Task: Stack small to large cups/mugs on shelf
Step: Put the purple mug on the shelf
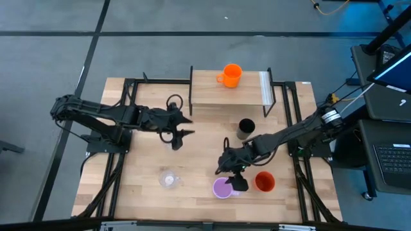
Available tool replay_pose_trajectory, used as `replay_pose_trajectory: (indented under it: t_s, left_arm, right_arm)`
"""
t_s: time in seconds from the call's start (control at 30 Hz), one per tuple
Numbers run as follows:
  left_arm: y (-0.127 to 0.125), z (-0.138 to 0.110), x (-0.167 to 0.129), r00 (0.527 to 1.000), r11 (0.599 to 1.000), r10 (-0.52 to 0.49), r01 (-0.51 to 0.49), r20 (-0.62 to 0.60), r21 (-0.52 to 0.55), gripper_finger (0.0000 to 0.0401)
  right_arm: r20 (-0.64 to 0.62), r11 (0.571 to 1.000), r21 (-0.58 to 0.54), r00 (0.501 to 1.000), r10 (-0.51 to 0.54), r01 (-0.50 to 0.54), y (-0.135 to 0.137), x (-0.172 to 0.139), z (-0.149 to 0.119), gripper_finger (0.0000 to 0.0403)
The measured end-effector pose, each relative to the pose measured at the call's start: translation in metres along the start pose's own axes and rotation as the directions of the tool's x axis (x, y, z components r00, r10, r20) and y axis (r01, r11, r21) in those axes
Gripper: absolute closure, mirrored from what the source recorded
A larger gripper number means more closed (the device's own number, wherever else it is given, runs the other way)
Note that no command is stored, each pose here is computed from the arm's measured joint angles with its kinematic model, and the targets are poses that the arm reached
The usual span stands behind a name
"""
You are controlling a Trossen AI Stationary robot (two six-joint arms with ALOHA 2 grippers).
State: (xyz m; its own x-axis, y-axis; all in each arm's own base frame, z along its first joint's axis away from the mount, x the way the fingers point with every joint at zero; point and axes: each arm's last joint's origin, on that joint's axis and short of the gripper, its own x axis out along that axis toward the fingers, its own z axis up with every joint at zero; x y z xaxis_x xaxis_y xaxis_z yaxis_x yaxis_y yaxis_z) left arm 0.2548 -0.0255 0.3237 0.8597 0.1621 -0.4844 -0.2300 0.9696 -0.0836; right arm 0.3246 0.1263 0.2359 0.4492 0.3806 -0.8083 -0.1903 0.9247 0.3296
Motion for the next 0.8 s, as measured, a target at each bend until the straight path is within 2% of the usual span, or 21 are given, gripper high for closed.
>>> replay_pose_trajectory:
  t_s: [0.07,0.17,0.27,0.37,0.53,0.67,0.8]
  left_arm:
    - [-0.011,-0.001,-0.002,0.996,0.996,-0.091,0.091,0.000,0.014,0.0208]
    - [-0.040,0.001,0.000,0.969,0.971,-0.237,0.234,0.071,0.045,0.0208]
    - [-0.072,-0.007,0.013,0.940,0.939,-0.328,0.313,0.093,0.145,0.0208]
    - [-0.098,-0.019,0.032,0.935,0.931,-0.334,0.308,0.116,0.193,0.0208]
    - [-0.118,-0.037,0.069,0.931,0.932,-0.339,0.312,0.137,0.187,0.0208]
    - [-0.124,-0.053,0.090,0.940,0.934,-0.327,0.306,0.100,0.182,0.0208]
    - [-0.127,-0.067,0.104,0.944,0.932,-0.326,0.312,0.050,0.182,0.0208]
  right_arm:
    - [-0.017,1.000,0.003,1.000,-0.009,0.009,0.000,-0.011,-0.003,0.0144]
    - [-0.020,0.997,0.013,0.997,-0.074,0.074,-0.002,-0.030,-0.007,0.0144]
    - [0.007,0.987,0.022,0.987,-0.162,0.162,-0.003,-0.055,-0.011,0.0144]
    - [0.052,0.970,0.035,0.969,-0.240,0.239,-0.004,-0.084,-0.017,0.0144]
    - [0.192,0.949,0.085,0.930,-0.314,0.303,-0.002,-0.124,-0.022,0.0144]
    - [0.236,0.953,0.114,0.925,-0.299,0.280,0.001,-0.138,-0.025,0.0144]
    - [0.237,0.954,0.111,0.925,-0.298,0.279,0.001,-0.140,-0.026,0.0144]
